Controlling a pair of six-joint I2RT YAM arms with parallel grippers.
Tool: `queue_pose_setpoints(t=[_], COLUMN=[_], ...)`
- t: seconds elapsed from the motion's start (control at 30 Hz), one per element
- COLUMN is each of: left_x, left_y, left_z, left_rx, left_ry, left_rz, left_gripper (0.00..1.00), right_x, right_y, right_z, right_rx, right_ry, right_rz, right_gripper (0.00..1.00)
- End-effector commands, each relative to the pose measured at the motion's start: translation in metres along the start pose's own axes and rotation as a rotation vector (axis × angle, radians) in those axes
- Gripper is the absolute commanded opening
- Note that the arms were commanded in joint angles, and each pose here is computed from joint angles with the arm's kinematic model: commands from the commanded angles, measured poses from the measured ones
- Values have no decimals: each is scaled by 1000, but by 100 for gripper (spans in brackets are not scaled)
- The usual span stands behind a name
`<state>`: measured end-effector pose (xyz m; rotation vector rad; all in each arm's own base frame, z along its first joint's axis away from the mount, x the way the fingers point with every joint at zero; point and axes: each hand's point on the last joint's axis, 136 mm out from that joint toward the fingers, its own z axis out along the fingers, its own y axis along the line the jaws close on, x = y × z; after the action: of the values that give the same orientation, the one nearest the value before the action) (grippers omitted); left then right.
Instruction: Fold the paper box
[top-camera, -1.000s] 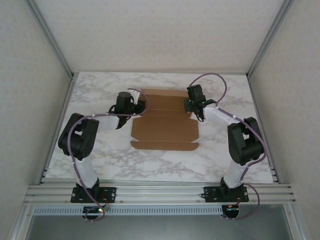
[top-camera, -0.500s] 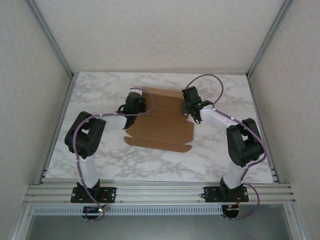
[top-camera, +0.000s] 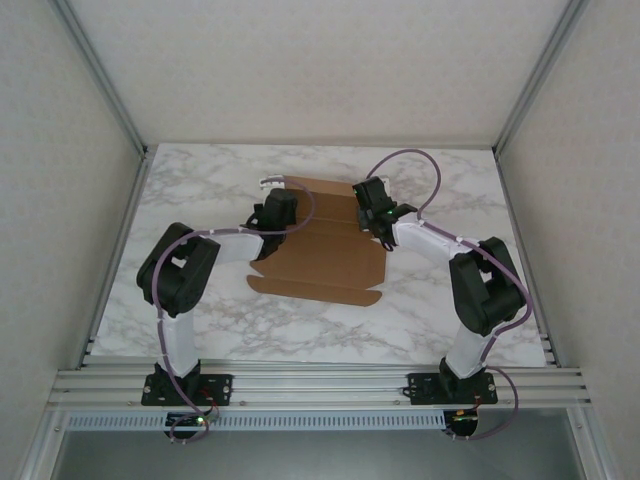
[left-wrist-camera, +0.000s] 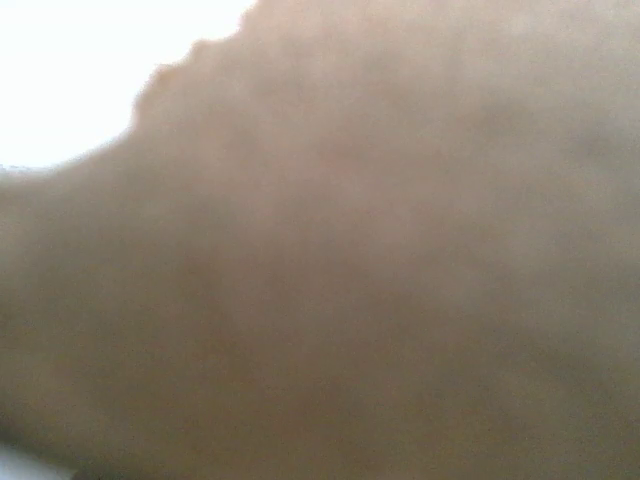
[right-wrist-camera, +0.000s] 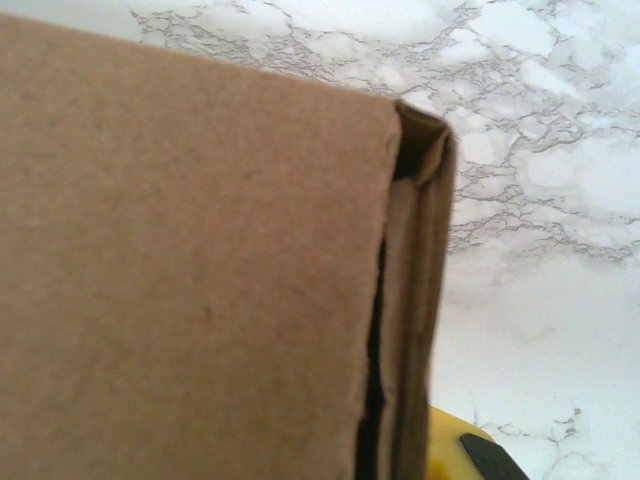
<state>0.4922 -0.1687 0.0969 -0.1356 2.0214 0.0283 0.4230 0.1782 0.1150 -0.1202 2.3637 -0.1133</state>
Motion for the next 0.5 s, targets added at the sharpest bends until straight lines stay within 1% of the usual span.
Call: queue_pose_setpoints(t=[0.0,0.13,0.23,0.3,0.4,0.47], left_x=[11,7,6,11,22,27], left_y=[-8,-12,-12,-12,-16,-15], left_z=[-6,-23,-37,-39,-36,-35], left_rx=[70,194,262,287,309,313], left_ry=[9,-58,-103,-98,-70,-58], left_rz=[-22,-41,-70,-78,-73,-78], left_gripper=[0,0,1,1,2,6], right_x=[-10,-14,-15,-13,-4,5], right_y=[13,4,3,4,5,5], right_z=[-12,-11,-12,-11,-4,2], right_rx=[-52,-65,-96,-111,-119,-115], right_ry=[-21,-57,-114,-147,-154,-141], right_rz=[-35,-18,-19,-28,-34,-44], right_gripper=[0,0,0,0,0,0])
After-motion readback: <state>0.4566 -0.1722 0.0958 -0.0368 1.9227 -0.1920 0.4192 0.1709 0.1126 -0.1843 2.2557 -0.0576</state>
